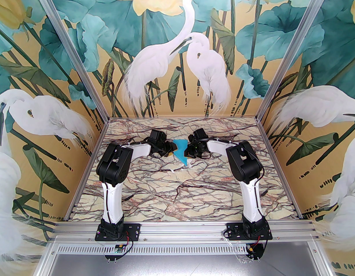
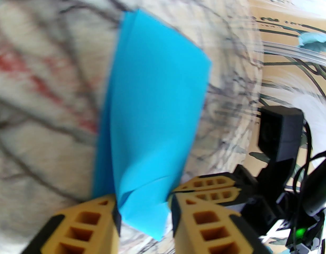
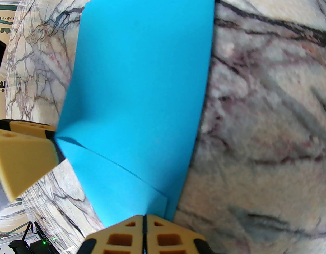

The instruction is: Fold a paper plane with a square sheet of paper (fold left side to right side)

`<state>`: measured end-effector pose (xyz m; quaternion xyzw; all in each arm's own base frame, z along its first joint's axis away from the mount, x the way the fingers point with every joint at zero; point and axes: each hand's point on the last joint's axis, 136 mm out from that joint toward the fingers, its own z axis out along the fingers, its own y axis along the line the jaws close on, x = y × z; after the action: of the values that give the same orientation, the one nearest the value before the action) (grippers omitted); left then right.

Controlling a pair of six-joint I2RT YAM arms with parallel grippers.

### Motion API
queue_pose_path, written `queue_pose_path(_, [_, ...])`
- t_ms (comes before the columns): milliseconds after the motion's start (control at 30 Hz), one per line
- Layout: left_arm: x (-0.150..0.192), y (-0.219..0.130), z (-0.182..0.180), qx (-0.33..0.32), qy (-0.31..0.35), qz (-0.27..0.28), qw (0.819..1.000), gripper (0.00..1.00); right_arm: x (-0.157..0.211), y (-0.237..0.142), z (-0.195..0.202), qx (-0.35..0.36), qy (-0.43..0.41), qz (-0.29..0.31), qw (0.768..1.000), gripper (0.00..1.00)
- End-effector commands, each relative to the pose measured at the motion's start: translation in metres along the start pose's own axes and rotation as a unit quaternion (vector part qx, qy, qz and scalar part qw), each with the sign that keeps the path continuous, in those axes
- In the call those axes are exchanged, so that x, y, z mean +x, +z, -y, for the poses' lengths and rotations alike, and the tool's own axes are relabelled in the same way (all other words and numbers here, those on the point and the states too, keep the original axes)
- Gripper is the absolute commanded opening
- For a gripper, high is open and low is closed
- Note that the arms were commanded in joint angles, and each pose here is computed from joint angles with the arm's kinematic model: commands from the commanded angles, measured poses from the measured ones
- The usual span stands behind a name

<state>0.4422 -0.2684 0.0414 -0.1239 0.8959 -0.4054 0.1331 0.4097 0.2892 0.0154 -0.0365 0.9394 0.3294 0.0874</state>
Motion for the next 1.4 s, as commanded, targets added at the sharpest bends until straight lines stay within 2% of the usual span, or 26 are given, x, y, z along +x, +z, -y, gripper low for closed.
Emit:
queue_pose_path(0, [0.018,0.010,0.001,0.021,0.006,-0.023,1.000,0.35,0.023,0.014,0.020,0.025,0.025,-0.030,0.999,0.08])
queue_pose_path(133, [0.027,0.013,-0.008,0.008,0.004,-0.026,1.000,0.29,0.021,0.012,0.015,0.017,0.028,-0.024,0.999,0.08])
queue_pose_path(267, [0.030,0.013,-0.013,-0.013,0.013,-0.025,1.000,0.10,0.016,0.005,0.008,0.004,0.031,-0.009,0.999,0.12])
queue_pose_path(400, [0.027,0.005,-0.018,-0.051,0.024,-0.009,0.998,0.01,0.010,-0.010,-0.003,-0.007,0.035,0.021,0.999,0.16])
queue_pose_path(567, [0.031,-0.006,-0.020,-0.079,0.031,-0.015,0.996,0.00,0.013,-0.027,-0.011,-0.016,0.034,0.045,0.998,0.17])
queue_pose_path(767, [0.041,-0.022,-0.019,-0.110,0.036,-0.014,0.993,0.00,0.035,-0.028,-0.023,-0.024,0.018,0.027,0.999,0.14])
queue_pose_path(1033, [0.052,-0.024,-0.014,-0.120,0.028,-0.021,0.992,0.00,0.063,-0.008,-0.043,-0.036,0.001,-0.011,0.999,0.06])
queue_pose_path(1367, [0.056,-0.020,-0.014,-0.119,0.027,-0.028,0.992,0.00,0.079,0.016,-0.025,-0.003,0.014,-0.046,0.999,0.03])
